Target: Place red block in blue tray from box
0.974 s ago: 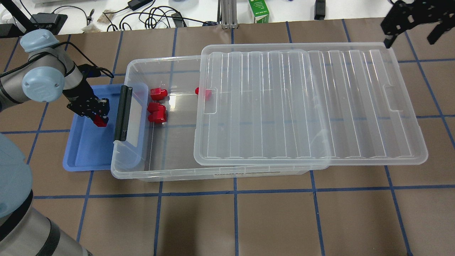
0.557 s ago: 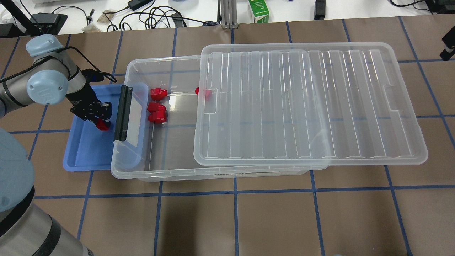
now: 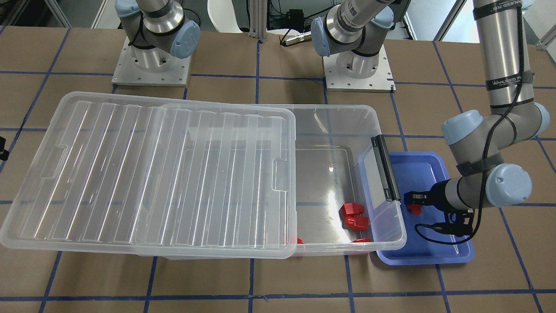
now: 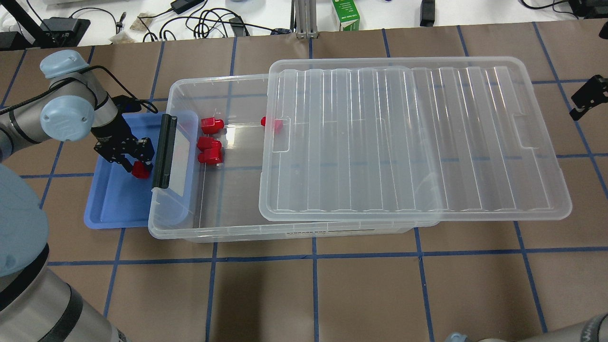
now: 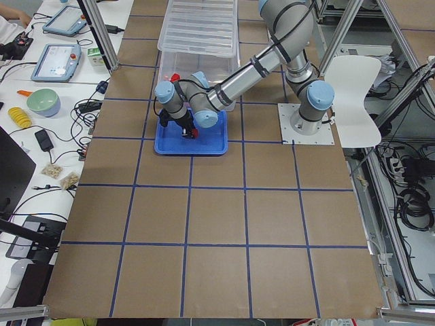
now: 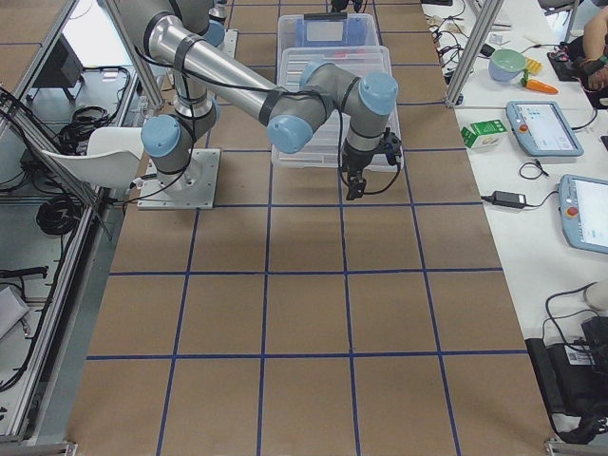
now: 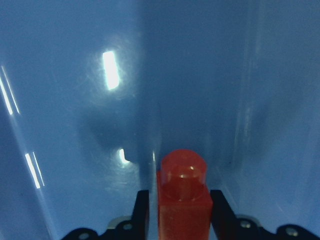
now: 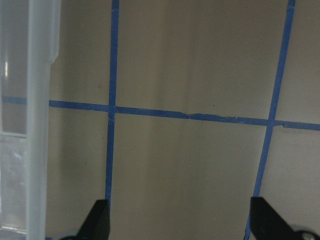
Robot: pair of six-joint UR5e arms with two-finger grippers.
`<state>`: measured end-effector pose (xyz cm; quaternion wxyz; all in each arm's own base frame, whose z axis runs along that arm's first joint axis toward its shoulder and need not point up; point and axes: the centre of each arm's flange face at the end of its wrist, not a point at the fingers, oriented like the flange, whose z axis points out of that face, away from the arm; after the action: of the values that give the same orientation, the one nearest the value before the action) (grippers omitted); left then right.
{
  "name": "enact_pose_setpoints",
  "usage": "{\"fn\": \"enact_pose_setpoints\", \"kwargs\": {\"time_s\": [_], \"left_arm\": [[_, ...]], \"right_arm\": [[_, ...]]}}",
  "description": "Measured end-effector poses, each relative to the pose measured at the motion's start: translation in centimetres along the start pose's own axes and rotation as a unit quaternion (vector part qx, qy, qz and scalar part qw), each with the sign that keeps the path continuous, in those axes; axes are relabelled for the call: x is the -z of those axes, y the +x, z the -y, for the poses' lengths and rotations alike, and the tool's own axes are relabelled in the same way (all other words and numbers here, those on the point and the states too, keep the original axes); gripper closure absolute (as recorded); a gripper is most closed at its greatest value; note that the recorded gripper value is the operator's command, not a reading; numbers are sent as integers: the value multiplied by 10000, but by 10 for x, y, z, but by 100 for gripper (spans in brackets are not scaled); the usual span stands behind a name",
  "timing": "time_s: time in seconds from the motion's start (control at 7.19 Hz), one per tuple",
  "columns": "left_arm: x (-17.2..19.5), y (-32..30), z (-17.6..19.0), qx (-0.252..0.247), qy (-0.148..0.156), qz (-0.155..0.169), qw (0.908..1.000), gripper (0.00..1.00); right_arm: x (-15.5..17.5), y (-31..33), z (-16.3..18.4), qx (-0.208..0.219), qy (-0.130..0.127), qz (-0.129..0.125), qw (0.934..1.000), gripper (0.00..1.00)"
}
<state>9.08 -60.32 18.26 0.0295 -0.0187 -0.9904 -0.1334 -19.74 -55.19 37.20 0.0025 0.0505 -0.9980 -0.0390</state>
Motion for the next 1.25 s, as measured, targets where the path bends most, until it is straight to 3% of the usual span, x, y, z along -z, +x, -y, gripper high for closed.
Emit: {"fn": "enact_pose_setpoints", "kwargs": {"time_s": [0.28,0.56,0.97,1.25], "left_arm": [[24,5,-3,-27,151,95,9998,0],[70,15,-15,-58,349,154,9993,0],[187,52,-59,-78,496,199,9985,0],[249,124,-95,-6,669,321,9972,0]], "right_arm": [[-12,-12,2,45,15,122,9999,0],[-26,-34,4,150,-16,237,9996,0],[-35,-53,10,149,23,225,9996,0],[-29,-93,26,258,147,111,9995,0]]}}
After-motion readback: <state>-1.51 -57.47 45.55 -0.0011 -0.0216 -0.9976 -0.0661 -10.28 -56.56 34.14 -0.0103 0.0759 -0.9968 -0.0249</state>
